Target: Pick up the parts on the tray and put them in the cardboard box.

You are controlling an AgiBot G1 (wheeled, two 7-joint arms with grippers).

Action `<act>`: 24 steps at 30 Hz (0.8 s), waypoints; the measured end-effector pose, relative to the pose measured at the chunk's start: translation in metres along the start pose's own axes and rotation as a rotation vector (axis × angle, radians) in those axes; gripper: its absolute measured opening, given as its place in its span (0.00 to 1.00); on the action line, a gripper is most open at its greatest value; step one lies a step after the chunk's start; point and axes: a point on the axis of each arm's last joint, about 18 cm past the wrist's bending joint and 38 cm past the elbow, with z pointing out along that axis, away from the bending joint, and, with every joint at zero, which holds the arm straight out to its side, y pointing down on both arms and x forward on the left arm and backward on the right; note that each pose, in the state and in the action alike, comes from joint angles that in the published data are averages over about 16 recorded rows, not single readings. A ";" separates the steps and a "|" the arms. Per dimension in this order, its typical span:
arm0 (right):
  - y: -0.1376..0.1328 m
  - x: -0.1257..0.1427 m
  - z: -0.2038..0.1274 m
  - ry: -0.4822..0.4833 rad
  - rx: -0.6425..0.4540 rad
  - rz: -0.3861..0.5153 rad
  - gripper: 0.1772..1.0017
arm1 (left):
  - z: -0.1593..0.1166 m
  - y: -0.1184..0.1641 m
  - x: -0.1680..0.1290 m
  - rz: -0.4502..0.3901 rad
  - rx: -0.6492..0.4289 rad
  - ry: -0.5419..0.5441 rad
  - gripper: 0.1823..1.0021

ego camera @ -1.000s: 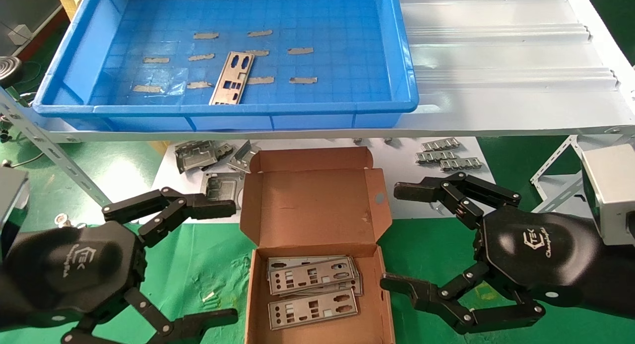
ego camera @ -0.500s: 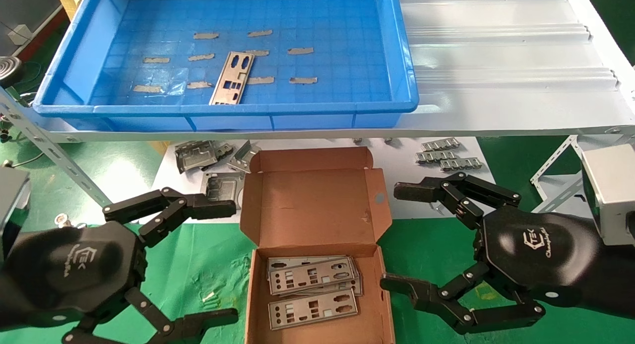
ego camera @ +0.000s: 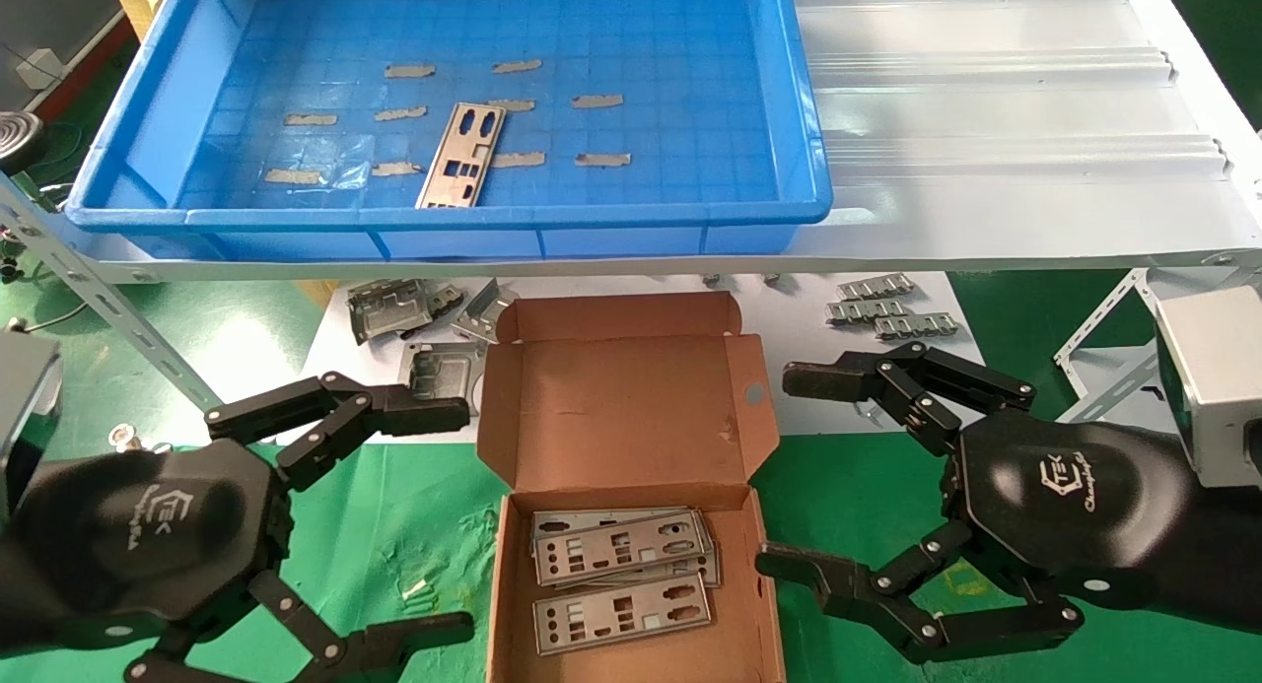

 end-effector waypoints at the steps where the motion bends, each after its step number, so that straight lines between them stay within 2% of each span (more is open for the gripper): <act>1: 0.000 0.000 0.000 0.000 0.000 0.000 1.00 | 0.000 0.000 0.000 0.000 0.000 0.000 1.00; 24: 0.000 0.000 0.000 0.000 0.000 0.000 1.00 | 0.000 0.000 0.000 0.000 0.000 0.000 1.00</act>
